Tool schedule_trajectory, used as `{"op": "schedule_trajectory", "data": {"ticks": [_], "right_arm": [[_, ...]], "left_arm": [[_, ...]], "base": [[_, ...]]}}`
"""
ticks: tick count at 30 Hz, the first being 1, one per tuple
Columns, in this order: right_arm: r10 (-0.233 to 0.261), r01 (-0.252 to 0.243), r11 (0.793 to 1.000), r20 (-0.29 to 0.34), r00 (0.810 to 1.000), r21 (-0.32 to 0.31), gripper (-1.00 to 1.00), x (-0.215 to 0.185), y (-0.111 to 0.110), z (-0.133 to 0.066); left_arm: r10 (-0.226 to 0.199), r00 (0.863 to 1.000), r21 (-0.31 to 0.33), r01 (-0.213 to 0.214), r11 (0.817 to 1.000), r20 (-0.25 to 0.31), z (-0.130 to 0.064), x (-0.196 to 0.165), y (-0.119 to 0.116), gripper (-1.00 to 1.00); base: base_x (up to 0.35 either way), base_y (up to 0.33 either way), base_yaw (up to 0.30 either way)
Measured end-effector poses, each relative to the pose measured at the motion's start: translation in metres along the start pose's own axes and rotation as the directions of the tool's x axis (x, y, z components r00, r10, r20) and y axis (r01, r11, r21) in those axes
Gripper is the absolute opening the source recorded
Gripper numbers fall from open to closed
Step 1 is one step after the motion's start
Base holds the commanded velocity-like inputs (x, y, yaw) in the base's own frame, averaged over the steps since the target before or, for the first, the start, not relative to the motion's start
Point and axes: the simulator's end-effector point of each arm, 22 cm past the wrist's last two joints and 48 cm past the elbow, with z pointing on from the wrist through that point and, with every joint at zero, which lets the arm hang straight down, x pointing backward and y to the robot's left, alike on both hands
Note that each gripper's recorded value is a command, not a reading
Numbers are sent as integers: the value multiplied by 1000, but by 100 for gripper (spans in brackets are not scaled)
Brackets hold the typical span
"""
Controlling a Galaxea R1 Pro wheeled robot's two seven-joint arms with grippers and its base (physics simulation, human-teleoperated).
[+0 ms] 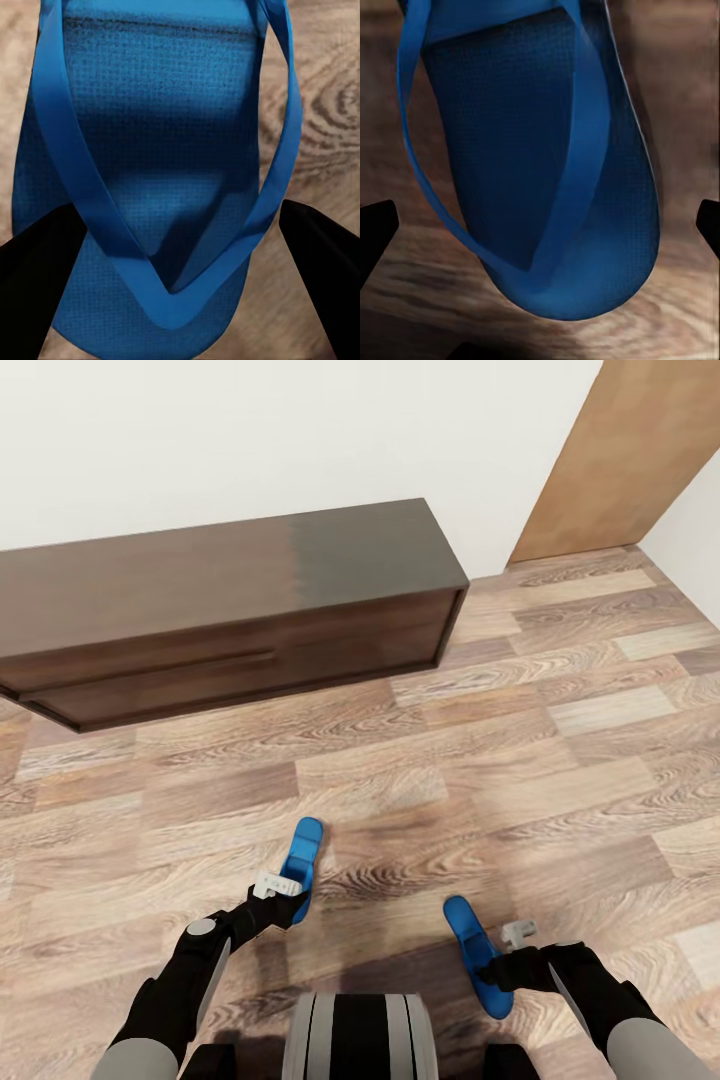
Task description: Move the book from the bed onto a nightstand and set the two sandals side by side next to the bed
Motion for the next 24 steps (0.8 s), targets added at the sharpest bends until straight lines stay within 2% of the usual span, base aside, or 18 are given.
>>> {"op": "schedule_trajectory", "data": {"ticks": [24], "right_arm": [[5, -5, 1000, -20, 1000, -4, 100, 8, 0, 8]], "left_arm": [[-10, 1000, 3, 10, 1000, -18, 5, 11, 1, -100]], "base": [[19, 0, 0]]}}
